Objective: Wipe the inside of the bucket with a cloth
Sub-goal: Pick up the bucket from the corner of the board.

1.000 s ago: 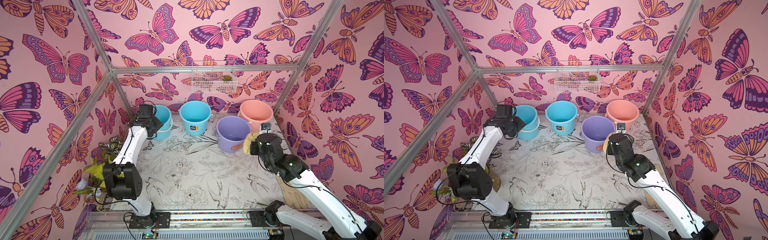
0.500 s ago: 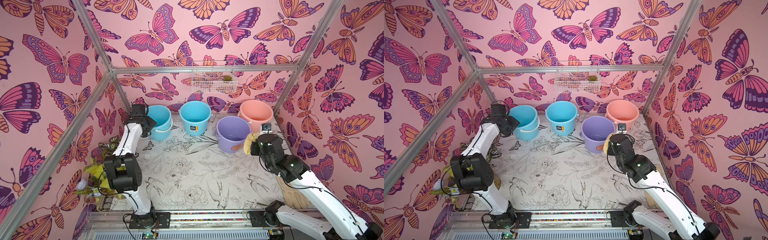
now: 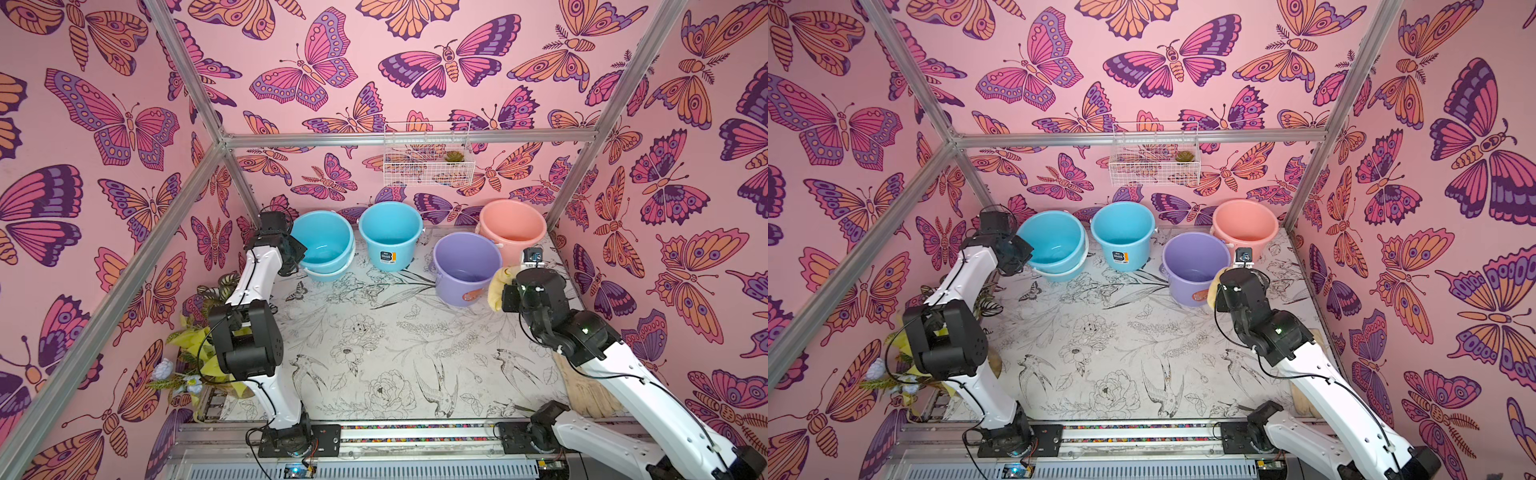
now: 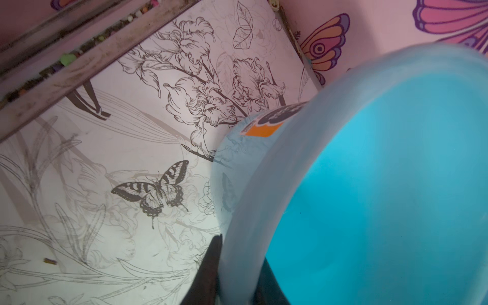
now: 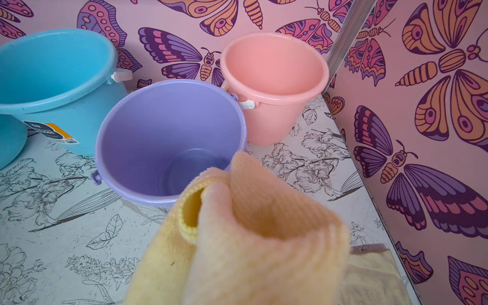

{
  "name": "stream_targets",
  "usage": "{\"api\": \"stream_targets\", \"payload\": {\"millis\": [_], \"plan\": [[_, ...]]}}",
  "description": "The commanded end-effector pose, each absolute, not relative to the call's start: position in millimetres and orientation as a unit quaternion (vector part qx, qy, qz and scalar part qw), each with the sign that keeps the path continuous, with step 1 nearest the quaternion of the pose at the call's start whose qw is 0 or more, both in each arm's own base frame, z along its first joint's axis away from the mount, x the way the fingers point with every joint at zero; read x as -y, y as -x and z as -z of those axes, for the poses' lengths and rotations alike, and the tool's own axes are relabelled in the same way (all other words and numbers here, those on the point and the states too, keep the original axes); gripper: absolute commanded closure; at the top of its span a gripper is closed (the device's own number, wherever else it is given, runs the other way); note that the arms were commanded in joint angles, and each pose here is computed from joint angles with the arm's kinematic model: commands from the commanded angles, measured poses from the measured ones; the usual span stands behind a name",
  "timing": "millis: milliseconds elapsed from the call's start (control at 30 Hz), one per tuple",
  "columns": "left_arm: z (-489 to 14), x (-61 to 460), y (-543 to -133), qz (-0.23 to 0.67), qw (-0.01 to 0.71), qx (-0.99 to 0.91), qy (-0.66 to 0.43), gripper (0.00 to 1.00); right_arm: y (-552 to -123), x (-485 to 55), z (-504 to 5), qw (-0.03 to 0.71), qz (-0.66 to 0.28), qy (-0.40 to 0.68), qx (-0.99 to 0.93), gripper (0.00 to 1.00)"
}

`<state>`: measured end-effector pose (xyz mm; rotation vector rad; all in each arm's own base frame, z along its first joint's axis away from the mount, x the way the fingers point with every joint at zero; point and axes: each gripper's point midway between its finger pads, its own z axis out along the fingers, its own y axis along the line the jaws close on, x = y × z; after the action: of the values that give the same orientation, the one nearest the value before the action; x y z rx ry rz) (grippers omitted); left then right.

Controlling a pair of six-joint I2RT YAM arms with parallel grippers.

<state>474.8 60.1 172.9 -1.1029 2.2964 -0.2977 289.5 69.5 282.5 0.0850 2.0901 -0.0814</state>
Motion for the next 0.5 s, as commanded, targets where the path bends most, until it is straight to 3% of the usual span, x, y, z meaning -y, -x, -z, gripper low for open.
{"api": "stream_targets", "payload": {"millis": [0, 233, 467], "plan": [[-192, -64, -462, 0.109, 0.301, -0.857, 0.405, 0.86, -287, -68, -296, 0.507, 0.024, -0.04, -0.861, 1.0], [-221, -53, -441, 0.128, 0.314, -0.862, 0.377, 1.0, -284, -65, -300, 0.511, 0.029, -0.036, -0.859, 1.0], [-250, -33, -403, 0.157, 0.324, -0.873, 0.329, 1.0, -277, -57, -318, 0.526, 0.039, -0.035, -0.849, 1.0]]}}
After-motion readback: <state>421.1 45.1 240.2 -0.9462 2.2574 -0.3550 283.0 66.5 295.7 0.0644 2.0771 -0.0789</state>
